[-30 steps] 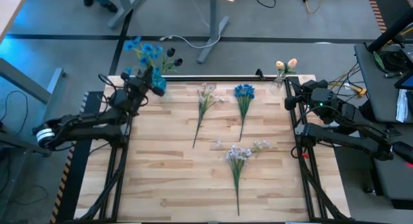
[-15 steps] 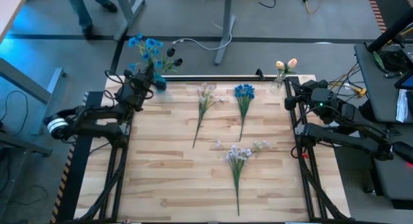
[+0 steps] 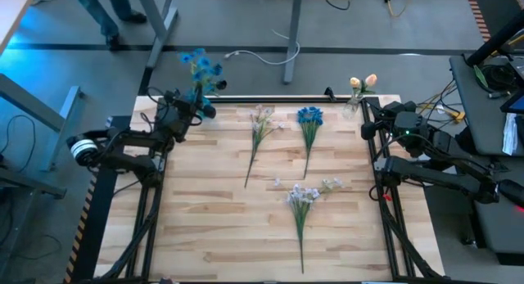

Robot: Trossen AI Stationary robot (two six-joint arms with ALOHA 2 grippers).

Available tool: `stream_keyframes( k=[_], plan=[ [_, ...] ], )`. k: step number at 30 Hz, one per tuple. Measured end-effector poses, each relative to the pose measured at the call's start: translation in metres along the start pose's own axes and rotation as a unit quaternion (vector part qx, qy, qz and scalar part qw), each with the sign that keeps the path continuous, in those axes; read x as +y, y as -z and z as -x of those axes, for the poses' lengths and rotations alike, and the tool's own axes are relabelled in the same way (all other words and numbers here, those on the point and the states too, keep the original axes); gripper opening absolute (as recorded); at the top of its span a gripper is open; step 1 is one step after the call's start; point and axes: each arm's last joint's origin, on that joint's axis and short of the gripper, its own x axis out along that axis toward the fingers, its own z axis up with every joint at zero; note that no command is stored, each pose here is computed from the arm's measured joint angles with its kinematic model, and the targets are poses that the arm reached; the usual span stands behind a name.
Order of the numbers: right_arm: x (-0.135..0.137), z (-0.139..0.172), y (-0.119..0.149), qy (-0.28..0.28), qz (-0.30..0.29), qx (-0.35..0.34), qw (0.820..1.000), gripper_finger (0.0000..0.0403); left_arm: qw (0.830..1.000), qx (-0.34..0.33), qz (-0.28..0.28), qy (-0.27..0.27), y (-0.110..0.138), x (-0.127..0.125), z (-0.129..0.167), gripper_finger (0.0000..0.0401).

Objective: Sort flowers into vase by color
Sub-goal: Put the bottom blue flowers into the blue vase

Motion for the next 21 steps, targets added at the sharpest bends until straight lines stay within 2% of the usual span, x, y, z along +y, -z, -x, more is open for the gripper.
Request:
stream_keyframes(
  k=[12, 21],
  plan=[
    [0.0, 0.0, 0.0, 0.0, 0.0, 0.0, 1.0, 0.0013, 0.999, 0.037, -0.022, 0.024, -0.001, -0.003, 0.007, 0.0133],
    [0.0, 0.0, 0.0, 0.0, 0.0, 0.0, 1.0, 0.0013, 0.999, 0.044, -0.027, 0.012, -0.012, 0.004, 0.015, 0.0177]
  ],
)
